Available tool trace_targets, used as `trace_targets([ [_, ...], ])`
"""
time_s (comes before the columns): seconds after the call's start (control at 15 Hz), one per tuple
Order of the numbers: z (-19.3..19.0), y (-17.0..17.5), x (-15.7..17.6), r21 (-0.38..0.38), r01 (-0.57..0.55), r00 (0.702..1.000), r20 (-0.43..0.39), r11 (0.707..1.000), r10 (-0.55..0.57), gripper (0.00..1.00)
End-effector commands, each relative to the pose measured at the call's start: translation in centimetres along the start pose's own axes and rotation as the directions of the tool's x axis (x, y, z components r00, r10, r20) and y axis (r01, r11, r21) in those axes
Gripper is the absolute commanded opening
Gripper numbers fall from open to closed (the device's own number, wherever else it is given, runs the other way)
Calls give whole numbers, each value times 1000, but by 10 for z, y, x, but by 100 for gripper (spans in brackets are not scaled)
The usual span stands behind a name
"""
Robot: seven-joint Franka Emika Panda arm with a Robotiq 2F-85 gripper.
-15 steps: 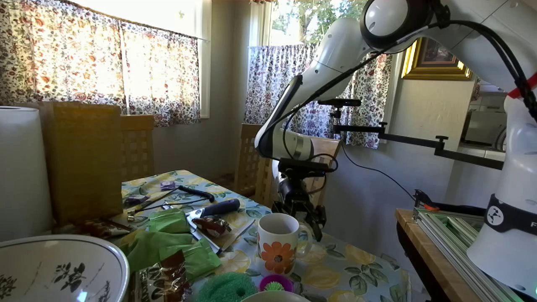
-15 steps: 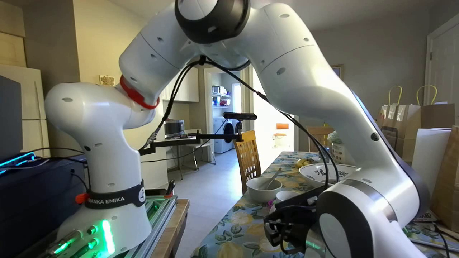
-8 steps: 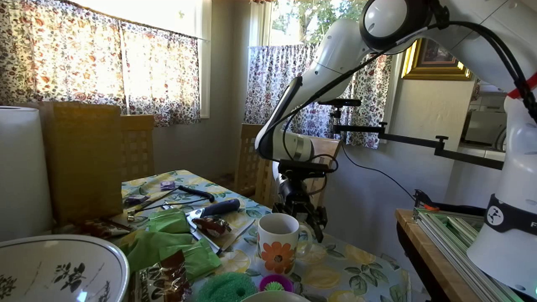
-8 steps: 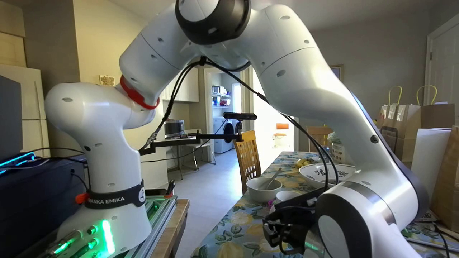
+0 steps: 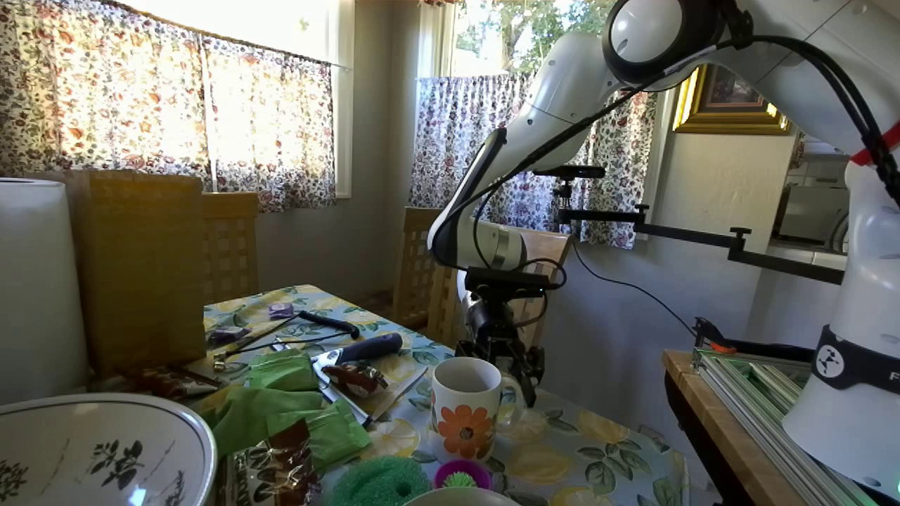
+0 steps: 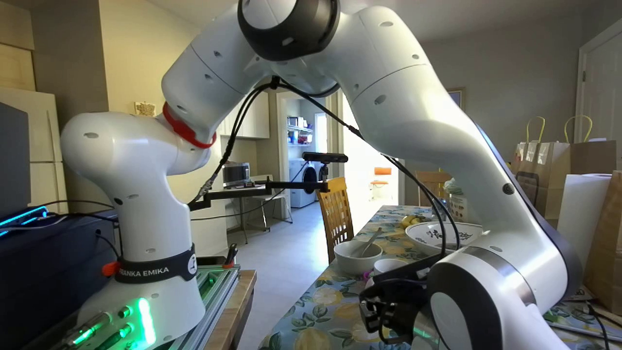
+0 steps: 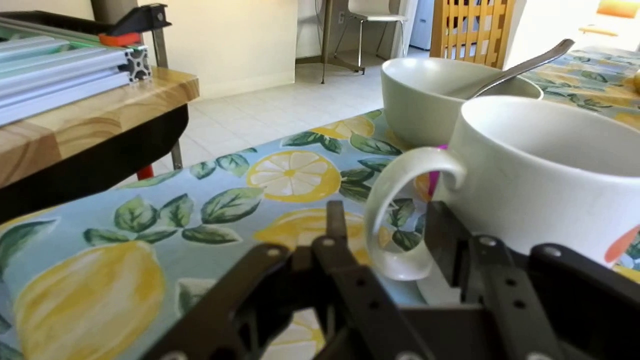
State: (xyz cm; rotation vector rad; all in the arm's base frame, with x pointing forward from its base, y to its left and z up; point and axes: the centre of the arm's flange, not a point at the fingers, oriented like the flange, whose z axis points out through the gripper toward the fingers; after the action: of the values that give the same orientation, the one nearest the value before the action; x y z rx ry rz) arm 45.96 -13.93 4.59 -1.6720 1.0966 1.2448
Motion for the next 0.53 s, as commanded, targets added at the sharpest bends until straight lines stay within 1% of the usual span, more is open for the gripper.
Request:
trace_targets([
  [0.0,3,-1,-2,34,-16,1000,15,999,16,42],
  [0.13,3,-2,-2,43,-17,1000,17,999,16,39],
  [0.2,3,-2,-2,44,-17,1000,18,999,16,42],
  [0.27,4,-2,-2,47,-17,1000,19,999,16,40],
  [0.47,5,-1,-3,56,-22,999,24,998,20,45],
])
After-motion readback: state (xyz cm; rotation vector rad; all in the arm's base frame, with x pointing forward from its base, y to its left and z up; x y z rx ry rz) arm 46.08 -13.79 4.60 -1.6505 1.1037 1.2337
